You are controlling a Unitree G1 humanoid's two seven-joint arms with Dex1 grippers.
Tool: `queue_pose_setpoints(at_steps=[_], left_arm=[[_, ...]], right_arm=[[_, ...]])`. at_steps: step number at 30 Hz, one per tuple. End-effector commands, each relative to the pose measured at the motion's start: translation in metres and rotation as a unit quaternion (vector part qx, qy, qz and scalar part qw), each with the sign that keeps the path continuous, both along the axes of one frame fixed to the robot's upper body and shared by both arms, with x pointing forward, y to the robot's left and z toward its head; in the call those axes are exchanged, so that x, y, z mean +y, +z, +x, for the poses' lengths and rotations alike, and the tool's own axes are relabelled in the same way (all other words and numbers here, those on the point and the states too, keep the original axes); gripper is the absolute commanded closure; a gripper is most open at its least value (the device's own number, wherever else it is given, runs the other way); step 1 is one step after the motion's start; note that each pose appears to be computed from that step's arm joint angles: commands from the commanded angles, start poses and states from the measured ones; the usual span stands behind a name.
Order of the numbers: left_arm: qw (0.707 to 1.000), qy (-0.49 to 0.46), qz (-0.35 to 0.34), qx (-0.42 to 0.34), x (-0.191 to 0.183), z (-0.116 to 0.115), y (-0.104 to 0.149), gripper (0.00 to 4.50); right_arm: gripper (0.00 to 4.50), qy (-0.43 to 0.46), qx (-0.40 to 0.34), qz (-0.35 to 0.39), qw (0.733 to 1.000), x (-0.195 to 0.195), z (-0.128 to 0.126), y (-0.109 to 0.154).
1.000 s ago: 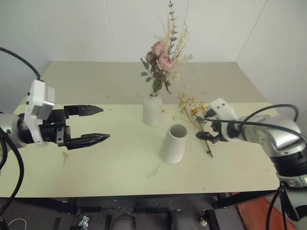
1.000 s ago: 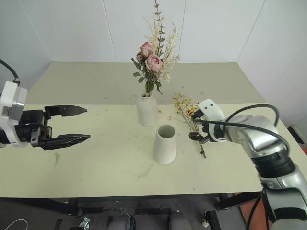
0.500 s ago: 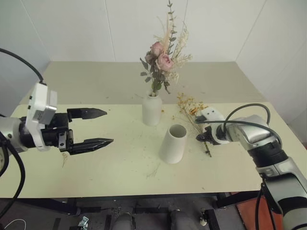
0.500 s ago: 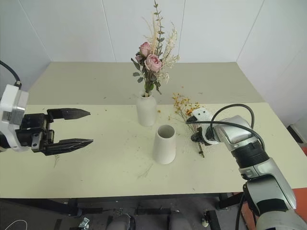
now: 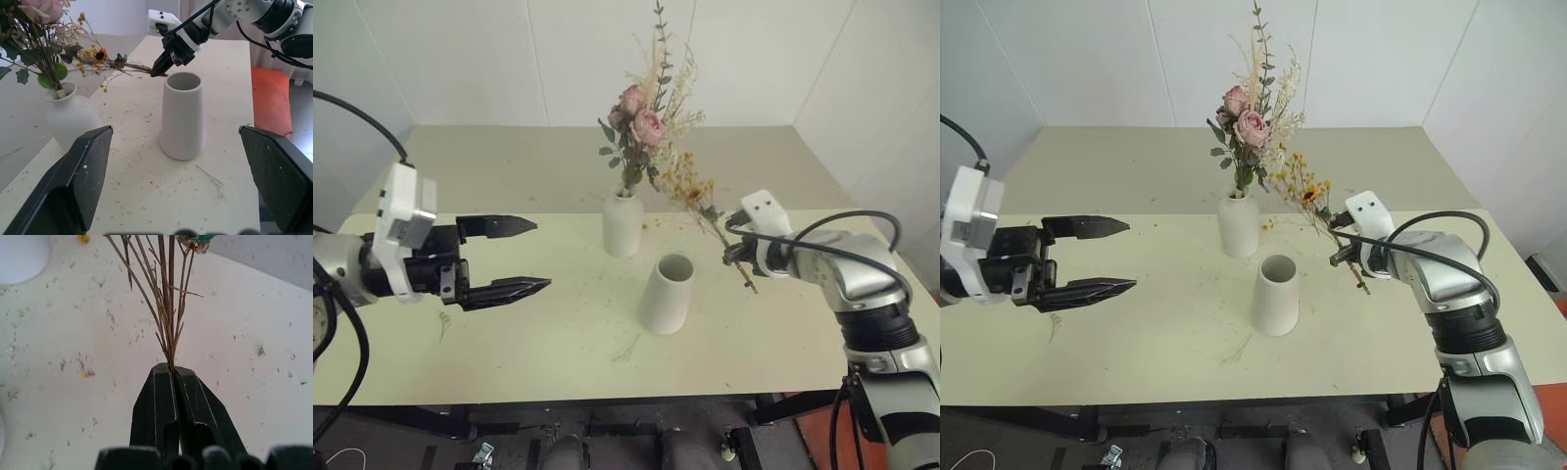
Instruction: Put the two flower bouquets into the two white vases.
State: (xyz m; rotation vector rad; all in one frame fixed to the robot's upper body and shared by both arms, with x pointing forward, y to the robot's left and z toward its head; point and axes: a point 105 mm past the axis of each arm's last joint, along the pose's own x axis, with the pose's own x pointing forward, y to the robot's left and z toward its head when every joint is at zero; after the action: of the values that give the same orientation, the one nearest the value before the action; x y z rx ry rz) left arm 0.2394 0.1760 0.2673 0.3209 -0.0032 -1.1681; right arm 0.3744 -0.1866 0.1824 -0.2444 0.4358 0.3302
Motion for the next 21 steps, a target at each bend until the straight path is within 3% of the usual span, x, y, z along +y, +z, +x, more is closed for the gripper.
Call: queue_pose_setpoints(at_steps=[1,4,7,10,16,21], left_arm=[[0.999,-0.007,-0.016,-0.028,-0.006,0.002,0.010,0.00],[0.999,-0.012,-0.017,-0.024,-0.008,0.002,0.008,0.00],[1.000,-0.014,-0.015,-0.021,-0.007,0.006,0.008,0.00],[1.000,-0.019,-0.014,-0.020,-0.006,0.008,0.009,0.00],[0.999,-0.026,-0.013,-0.018,-0.006,0.010,0.009,0.00],[0.999,-0.028,-0.011,-0.018,-0.005,0.010,0.010,0.00]], right_arm=[[4.49,-0.017,-0.151,0.104,0.983,-0.005,-0.006,0.049],[4.49,-0.017,-0.191,0.200,0.961,-0.009,-0.014,0.064],[4.49,0.016,-0.251,0.313,0.916,-0.008,-0.031,0.090],[4.49,0.081,-0.288,0.367,0.881,0.002,-0.052,0.107],[4.49,0.234,-0.281,0.396,0.842,0.036,-0.089,0.113],[4.49,0.299,-0.263,0.361,0.844,0.063,-0.100,0.104]])
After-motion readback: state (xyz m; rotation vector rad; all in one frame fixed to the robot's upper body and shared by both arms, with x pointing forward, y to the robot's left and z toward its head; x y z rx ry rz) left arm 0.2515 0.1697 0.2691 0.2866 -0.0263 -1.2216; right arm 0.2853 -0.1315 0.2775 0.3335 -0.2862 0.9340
